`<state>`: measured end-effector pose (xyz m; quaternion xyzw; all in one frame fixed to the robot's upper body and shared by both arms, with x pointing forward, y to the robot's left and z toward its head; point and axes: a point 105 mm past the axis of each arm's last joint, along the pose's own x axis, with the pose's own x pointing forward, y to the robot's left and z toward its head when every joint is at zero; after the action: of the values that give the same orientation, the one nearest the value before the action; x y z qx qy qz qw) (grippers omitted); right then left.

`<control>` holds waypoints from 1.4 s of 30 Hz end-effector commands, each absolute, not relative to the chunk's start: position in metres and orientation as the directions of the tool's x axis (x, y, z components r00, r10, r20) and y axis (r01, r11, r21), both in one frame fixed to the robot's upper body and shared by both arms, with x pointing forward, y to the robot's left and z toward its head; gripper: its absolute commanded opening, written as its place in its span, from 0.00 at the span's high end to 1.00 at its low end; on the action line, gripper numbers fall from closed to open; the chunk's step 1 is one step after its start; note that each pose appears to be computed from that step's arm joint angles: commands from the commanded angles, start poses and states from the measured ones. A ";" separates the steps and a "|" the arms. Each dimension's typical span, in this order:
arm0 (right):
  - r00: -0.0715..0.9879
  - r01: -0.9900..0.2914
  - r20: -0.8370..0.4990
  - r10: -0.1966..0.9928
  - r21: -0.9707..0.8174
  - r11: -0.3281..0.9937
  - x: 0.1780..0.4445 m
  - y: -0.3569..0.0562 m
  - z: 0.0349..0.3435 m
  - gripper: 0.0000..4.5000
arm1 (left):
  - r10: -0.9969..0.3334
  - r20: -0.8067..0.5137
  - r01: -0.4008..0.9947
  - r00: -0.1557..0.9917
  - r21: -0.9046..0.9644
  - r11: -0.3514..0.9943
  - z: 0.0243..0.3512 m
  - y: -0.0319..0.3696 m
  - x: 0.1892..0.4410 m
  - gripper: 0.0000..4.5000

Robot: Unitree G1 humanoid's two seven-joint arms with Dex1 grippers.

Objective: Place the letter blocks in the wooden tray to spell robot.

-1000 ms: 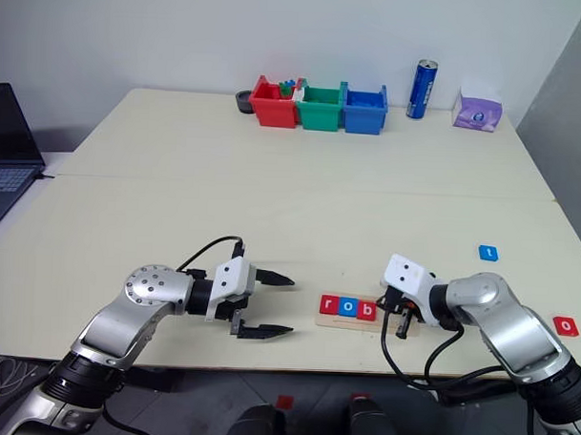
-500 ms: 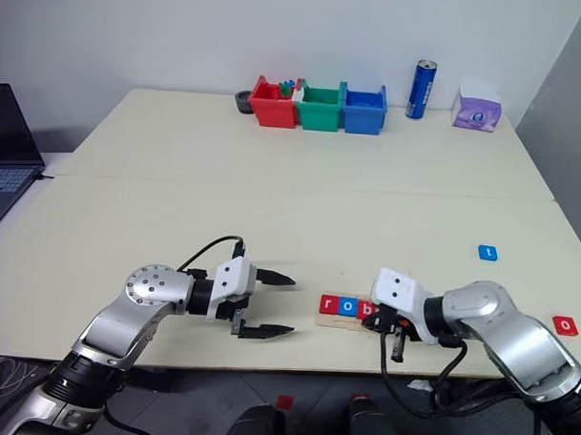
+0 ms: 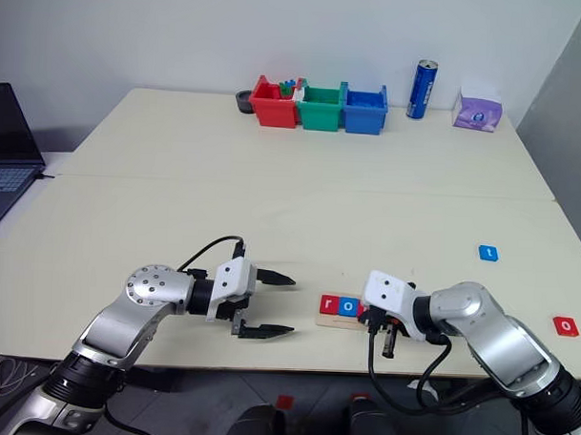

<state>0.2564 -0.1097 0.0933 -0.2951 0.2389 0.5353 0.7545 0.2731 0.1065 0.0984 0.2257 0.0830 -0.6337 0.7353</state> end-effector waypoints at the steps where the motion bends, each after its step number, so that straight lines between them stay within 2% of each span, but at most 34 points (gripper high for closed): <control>1: 0.331 -0.943 -0.659 0.675 -0.236 0.232 0.260 -0.106 0.100 1.00 | -0.900 -0.392 0.962 0.193 0.257 0.095 0.105 0.104 0.274 0.00; 7: 0.324 -0.946 -0.653 0.684 -0.245 0.213 0.258 -0.103 0.105 1.00 | -0.900 -0.391 0.961 0.193 0.258 0.094 0.106 0.104 0.274 0.00; 11: 0.306 -0.951 -0.595 0.743 -0.225 0.212 0.250 -0.099 0.128 1.00 | -0.901 -0.386 0.961 0.197 0.260 0.099 0.107 0.103 0.275 0.00; 14: 0.359 -0.931 -0.538 0.763 -0.260 0.255 0.252 -0.106 0.147 1.00 | -0.905 -0.373 0.960 0.204 0.256 0.111 0.109 0.102 0.275 0.00; 16: 0.422 -0.906 -0.505 0.752 -0.270 0.327 0.256 -0.119 0.156 1.00 | -0.907 -0.363 0.960 0.212 0.253 0.123 0.110 0.102 0.276 0.00; 18: 0.525 -0.851 -0.438 0.730 -0.266 0.453 0.265 -0.136 0.166 1.00 | -0.908 -0.357 0.958 0.220 0.255 0.132 0.111 0.101 0.276 0.00; 21: 0.686 -0.727 -0.349 0.639 -0.283 0.626 0.281 -0.165 0.176 0.89 | -0.909 -0.353 0.957 0.224 0.255 0.136 0.110 0.100 0.276 0.00; 23: 0.787 -0.613 -0.285 0.547 -0.269 0.743 0.291 -0.188 0.180 0.73 | -0.910 -0.349 0.957 0.225 0.255 0.138 0.110 0.099 0.276 0.00; 27: 0.917 -0.378 -0.226 0.328 -0.237 0.895 0.295 -0.237 0.174 0.43 | -0.912 -0.344 0.956 0.224 0.257 0.138 0.109 0.096 0.276 0.00; 29: 0.952 -0.258 -0.227 0.206 -0.230 0.938 0.287 -0.263 0.166 0.25 | -0.914 -0.339 0.956 0.224 0.259 0.138 0.110 0.095 0.276 0.00; 32: 0.964 -0.145 -0.254 0.078 -0.257 0.955 0.271 -0.291 0.157 0.04 | -0.918 -0.334 0.957 0.215 0.260 0.129 0.110 0.092 0.276 0.00; 34: 0.965 -0.044 -0.260 -0.029 -0.270 0.962 0.261 -0.309 0.154 0.01 | -0.920 -0.334 0.958 0.204 0.262 0.117 0.111 0.090 0.276 0.00; 42: 0.922 0.193 -0.289 -0.256 -0.229 0.954 0.227 -0.353 0.136 0.01 | -0.935 -0.322 0.963 0.149 0.262 0.063 0.118 0.079 0.274 0.00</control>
<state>0.2329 -0.3396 0.1240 -0.0904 0.1805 -0.0801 0.9761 0.2769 0.0860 0.1064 0.2048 0.0554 -0.6384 0.7399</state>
